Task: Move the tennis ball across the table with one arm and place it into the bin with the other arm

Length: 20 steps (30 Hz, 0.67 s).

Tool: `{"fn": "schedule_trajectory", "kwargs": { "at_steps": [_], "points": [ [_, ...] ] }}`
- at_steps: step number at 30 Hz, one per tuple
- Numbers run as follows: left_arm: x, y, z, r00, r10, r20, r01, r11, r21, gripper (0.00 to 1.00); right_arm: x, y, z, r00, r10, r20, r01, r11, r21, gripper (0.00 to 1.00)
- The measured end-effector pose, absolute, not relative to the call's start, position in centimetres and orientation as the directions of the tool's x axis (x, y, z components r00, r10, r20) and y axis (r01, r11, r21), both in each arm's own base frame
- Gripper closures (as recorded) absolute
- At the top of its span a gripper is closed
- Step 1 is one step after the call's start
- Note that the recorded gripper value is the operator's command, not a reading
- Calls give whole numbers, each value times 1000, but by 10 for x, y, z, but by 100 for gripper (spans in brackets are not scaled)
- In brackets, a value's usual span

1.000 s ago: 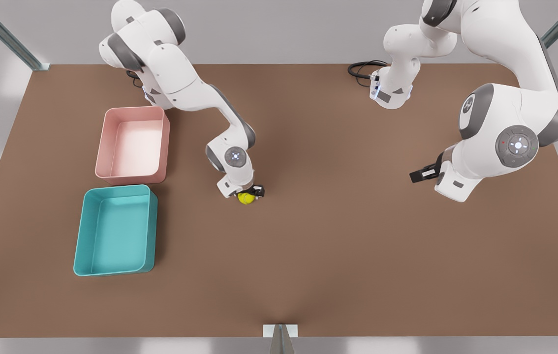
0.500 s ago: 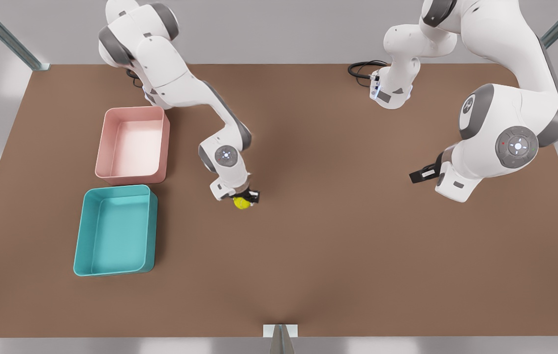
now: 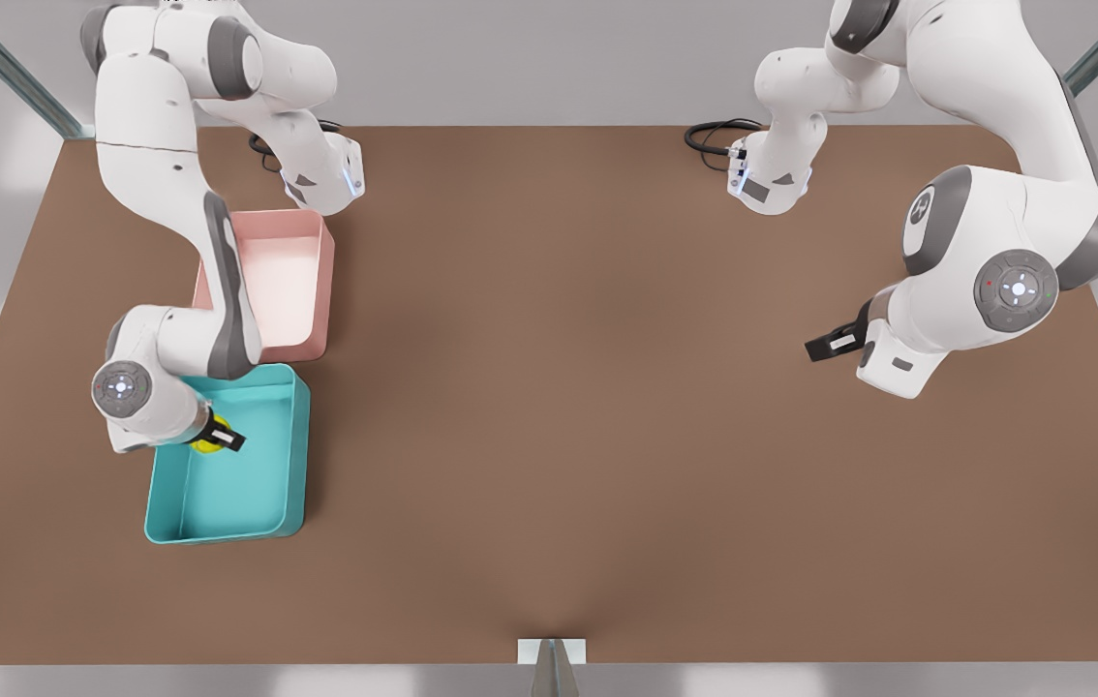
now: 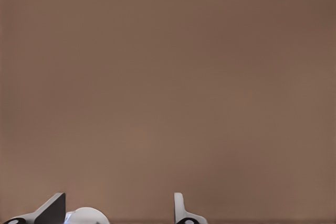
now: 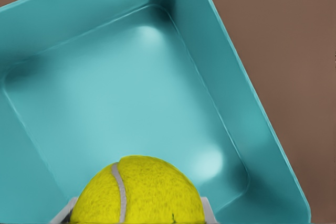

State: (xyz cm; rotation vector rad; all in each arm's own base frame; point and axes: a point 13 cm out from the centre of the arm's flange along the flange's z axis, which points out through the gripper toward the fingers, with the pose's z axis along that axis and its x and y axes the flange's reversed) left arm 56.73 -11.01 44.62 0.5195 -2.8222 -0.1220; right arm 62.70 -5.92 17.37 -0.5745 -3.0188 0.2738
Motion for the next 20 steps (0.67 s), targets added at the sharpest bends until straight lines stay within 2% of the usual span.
{"fn": "schedule_trajectory", "kwargs": {
  "at_steps": [6, 8, 10, 12, 15, 20],
  "points": [
    [567, -110, 446, -898, -363, 247, -340, 931, 131, 0, 624, -62, 172, -977, 194, 90, 175, 967, -186, 0],
    [567, -110, 446, -898, -364, 247, -341, 931, 132, 0, 644, -40, 205, -988, 136, 72, 123, 979, -165, 0],
    [567, -110, 446, -898, -365, 246, -342, 930, 131, 0, 655, 21, 256, -997, 50, 65, 41, 991, -131, 0],
    [567, -110, 446, -897, -365, 247, -342, 930, 132, 0, 645, 61, 311, -998, -15, 55, -21, 994, -107, 0],
    [567, -110, 446, -897, -366, 248, -343, 930, 133, 0, 618, 73, 381, -998, -42, 40, -46, 995, -91, 0],
    [568, -105, 446, -894, -374, 246, -351, 927, 135, 0, 585, 70, 426, -997, -44, 60, -49, 995, -85, 0]
  ]
}}
